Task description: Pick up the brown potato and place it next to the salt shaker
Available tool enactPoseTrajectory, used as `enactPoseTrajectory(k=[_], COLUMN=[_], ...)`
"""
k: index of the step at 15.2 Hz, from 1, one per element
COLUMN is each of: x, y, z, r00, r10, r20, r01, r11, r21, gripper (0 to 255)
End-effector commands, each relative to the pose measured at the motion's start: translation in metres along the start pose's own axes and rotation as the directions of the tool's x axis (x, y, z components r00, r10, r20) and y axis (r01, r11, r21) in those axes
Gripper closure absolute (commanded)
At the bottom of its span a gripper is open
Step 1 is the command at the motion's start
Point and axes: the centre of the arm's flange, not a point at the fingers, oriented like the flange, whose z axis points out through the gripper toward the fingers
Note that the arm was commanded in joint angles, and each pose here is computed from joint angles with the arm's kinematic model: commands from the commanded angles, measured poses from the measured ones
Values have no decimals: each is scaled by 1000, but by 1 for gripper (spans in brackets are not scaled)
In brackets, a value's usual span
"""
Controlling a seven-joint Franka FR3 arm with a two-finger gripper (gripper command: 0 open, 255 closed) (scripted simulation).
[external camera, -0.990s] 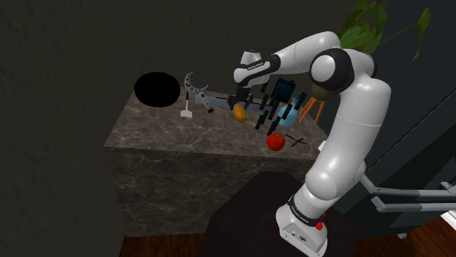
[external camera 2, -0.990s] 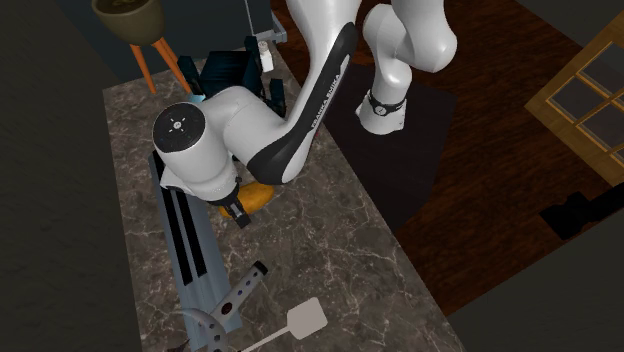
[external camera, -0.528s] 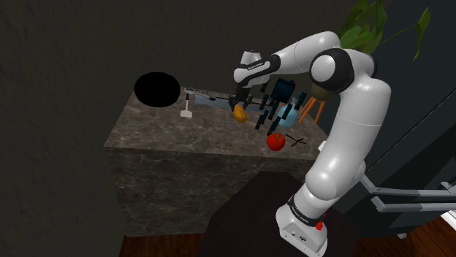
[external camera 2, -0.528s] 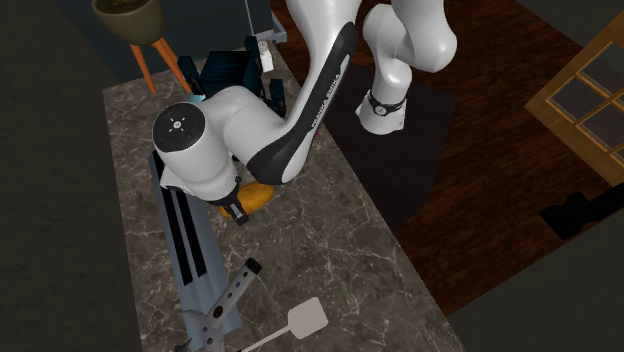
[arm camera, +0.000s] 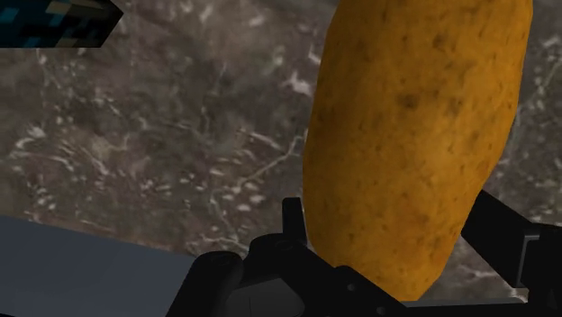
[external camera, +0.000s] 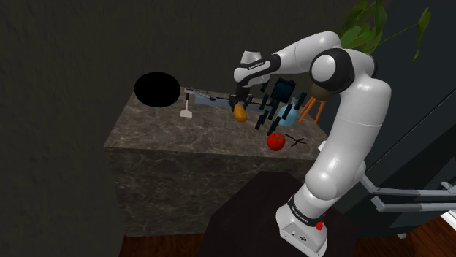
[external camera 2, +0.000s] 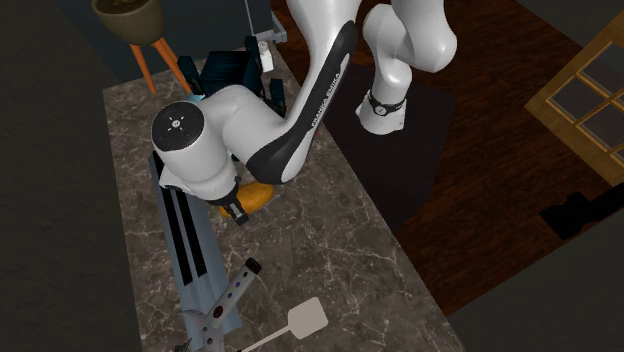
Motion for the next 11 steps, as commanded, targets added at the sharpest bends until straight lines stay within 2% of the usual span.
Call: enactPoseTrajectory(k=[1,11], x=[0,1], y=[0,5], z=[-8,-60], r00=[1000,1000], r10=[0,0], r20=[1,1], r01=[0,0], r11=[1000,1000], r21=[0,0], gripper=[255,255])
